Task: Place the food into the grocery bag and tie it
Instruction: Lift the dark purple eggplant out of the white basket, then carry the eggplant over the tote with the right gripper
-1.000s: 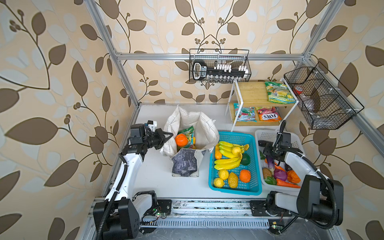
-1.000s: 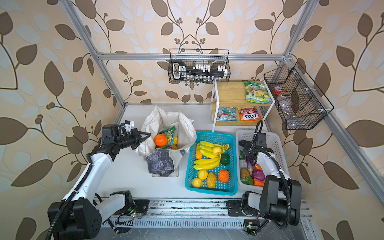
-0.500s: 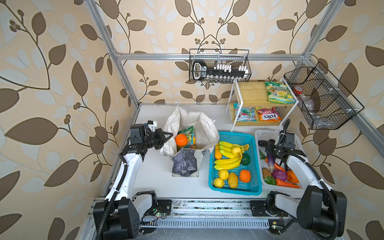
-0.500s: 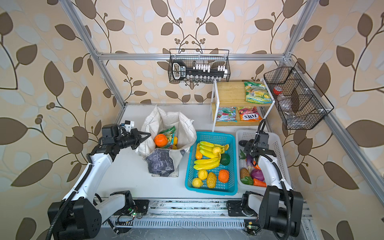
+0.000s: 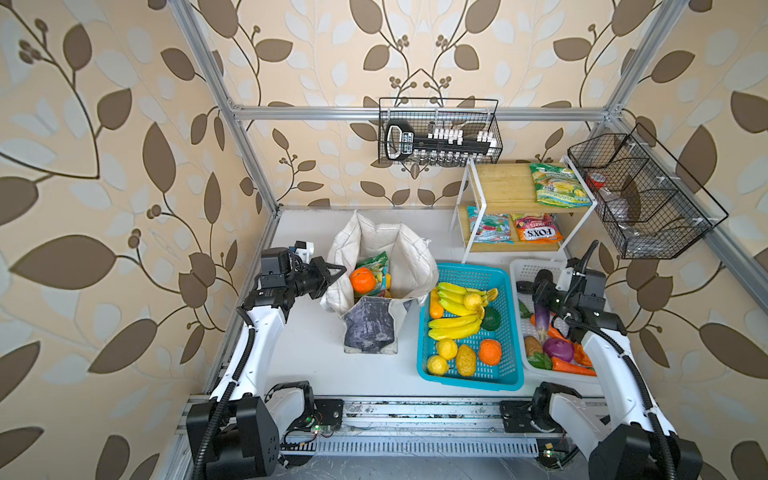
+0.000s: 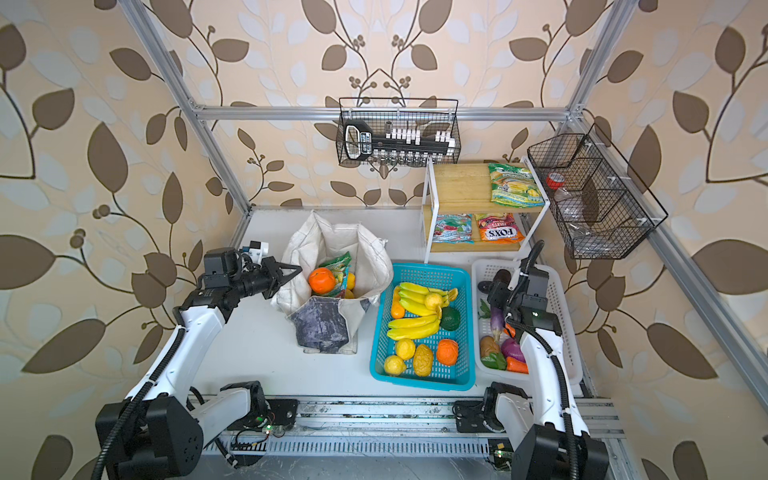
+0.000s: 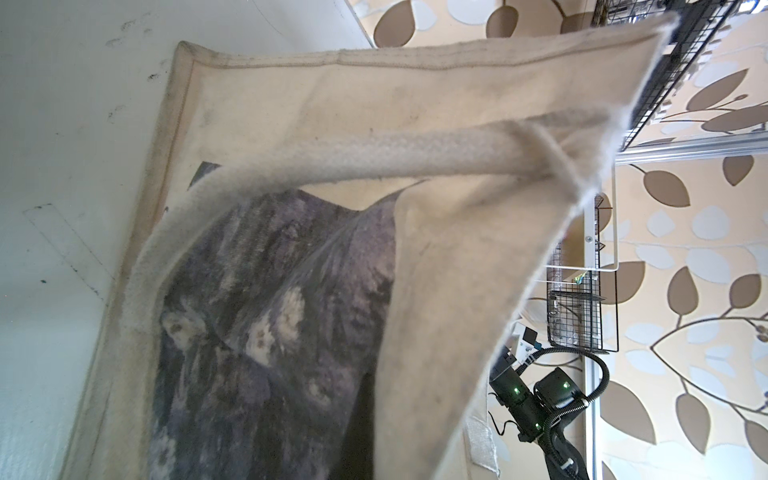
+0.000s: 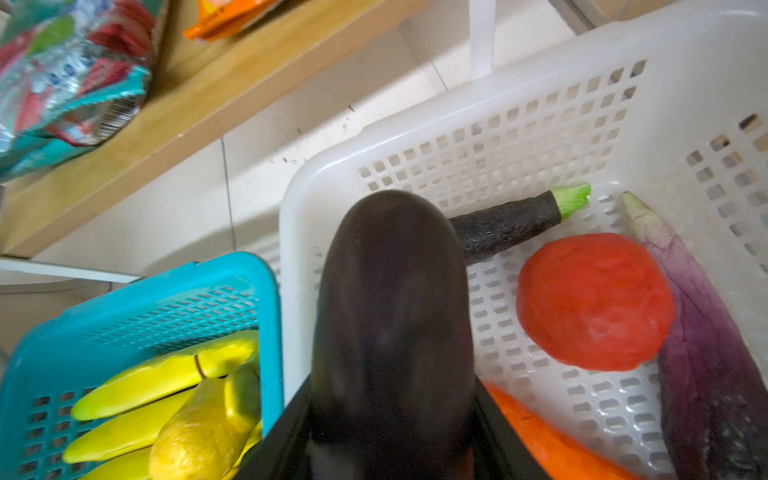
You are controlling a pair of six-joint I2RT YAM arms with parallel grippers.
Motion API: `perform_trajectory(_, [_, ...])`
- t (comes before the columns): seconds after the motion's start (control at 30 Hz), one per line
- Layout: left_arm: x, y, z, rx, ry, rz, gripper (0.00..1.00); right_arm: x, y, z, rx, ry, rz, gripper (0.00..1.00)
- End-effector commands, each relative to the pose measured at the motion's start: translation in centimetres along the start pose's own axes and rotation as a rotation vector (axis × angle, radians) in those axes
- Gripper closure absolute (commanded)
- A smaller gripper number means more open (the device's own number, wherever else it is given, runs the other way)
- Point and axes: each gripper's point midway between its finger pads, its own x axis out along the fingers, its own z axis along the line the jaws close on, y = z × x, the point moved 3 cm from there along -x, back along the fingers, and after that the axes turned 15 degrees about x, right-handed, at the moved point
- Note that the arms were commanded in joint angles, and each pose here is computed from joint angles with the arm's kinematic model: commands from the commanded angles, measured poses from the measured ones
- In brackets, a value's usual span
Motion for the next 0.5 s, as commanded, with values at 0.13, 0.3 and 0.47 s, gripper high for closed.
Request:
perform_trajectory(0.13, [-0.2,-0.2,-0.7,0.026,0.018,-0.001,1.00,-3.6,0.2,3.0,-0.048,-0.119,0.007,0.58])
perform_trajectory(0.3, [0.0,-0.2,-0.5,0.011,0.028,0.008,1.00,-5.8,-0.1,5.2,-0.065,-0.192,-0.028,0.60])
perform_trajectory(0.47, [0.0,-0.2,-0.5,0.011,0.028,0.004,1.00,-8.2,0.3,9.6,-0.081,-0.306,-0.046,0.60])
